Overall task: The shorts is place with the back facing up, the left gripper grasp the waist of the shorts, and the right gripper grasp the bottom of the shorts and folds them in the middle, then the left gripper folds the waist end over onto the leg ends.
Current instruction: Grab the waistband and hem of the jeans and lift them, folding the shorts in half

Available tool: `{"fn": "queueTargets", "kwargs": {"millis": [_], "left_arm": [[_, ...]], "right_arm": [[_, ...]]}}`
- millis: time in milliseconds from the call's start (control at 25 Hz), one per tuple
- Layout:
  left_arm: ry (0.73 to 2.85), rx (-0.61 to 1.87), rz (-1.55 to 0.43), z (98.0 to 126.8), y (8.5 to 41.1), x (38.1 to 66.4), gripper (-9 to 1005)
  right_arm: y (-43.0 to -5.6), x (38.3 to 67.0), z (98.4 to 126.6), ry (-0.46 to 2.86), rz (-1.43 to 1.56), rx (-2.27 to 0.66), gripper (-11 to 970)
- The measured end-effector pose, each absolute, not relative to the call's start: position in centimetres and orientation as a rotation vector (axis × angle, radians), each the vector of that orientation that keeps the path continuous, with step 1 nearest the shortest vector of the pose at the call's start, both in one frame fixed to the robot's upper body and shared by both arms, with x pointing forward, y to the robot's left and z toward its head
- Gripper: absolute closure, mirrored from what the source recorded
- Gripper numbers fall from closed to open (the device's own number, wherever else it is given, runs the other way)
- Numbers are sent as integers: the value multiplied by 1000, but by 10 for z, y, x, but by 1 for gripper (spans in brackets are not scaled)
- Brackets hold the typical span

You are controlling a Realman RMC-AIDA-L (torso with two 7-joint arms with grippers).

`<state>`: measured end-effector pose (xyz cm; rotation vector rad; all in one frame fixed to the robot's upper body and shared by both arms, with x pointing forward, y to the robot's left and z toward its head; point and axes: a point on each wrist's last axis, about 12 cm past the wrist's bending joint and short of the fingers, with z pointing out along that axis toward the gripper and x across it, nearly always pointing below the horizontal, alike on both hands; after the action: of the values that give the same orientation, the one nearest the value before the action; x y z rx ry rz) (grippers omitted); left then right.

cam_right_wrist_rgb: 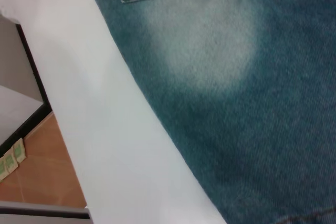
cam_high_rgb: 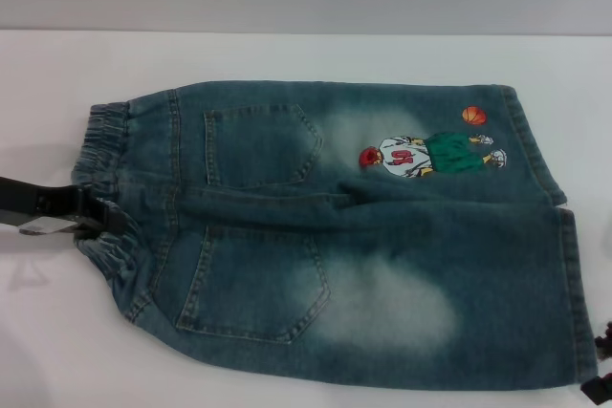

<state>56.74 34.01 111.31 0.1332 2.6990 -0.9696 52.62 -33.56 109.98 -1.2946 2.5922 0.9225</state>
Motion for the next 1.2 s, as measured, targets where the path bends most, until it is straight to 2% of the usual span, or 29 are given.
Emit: {"fn": "queueTargets", "kwargs": {"millis": [440,840,1200], "left_arm": [[2700,132,-972,1113,340,567,896],[2700,131,-972,1113,340,567,892],[2694,125,-972,1114,341,568,888]], "right_arm": [[-321,532,1110,2536,935,-1351,304],[-312,533,1109,2498,947,-1414,327],[-304,535,1106,2488,919,-1448,517]]}}
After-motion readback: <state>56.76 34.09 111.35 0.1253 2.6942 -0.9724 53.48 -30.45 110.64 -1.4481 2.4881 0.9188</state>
